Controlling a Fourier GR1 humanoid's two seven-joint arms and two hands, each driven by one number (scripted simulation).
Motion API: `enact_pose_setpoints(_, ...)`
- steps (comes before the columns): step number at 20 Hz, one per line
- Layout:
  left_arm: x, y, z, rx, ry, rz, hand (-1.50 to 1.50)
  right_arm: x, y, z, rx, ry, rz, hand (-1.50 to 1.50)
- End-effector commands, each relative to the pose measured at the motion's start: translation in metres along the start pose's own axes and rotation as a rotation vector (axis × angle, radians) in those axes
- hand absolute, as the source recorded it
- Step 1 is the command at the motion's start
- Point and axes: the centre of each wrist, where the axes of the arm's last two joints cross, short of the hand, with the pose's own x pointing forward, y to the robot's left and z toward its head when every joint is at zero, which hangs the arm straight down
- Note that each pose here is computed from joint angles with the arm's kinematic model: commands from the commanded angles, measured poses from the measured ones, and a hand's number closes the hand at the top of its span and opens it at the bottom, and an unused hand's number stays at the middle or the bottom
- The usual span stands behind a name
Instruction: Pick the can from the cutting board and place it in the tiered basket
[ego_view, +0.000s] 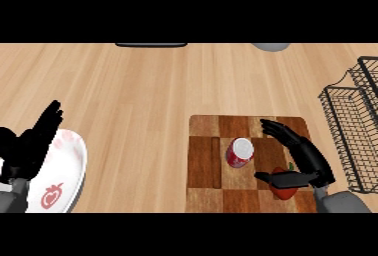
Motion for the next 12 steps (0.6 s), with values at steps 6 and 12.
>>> enact_pose_setpoints(6,-0.035,0.001,0.023,-0.023,0.153,-0.012,0.00,0.068,-0.050,-0.028,0.326,0.232,0.369,-1.50)
enact_pose_setpoints(12,-0.043,0.013,0.021,-0.018,0.169,-0.004,0.00,0.123,-0.026,-0.072,0.417,0.226,0.381,-1.50)
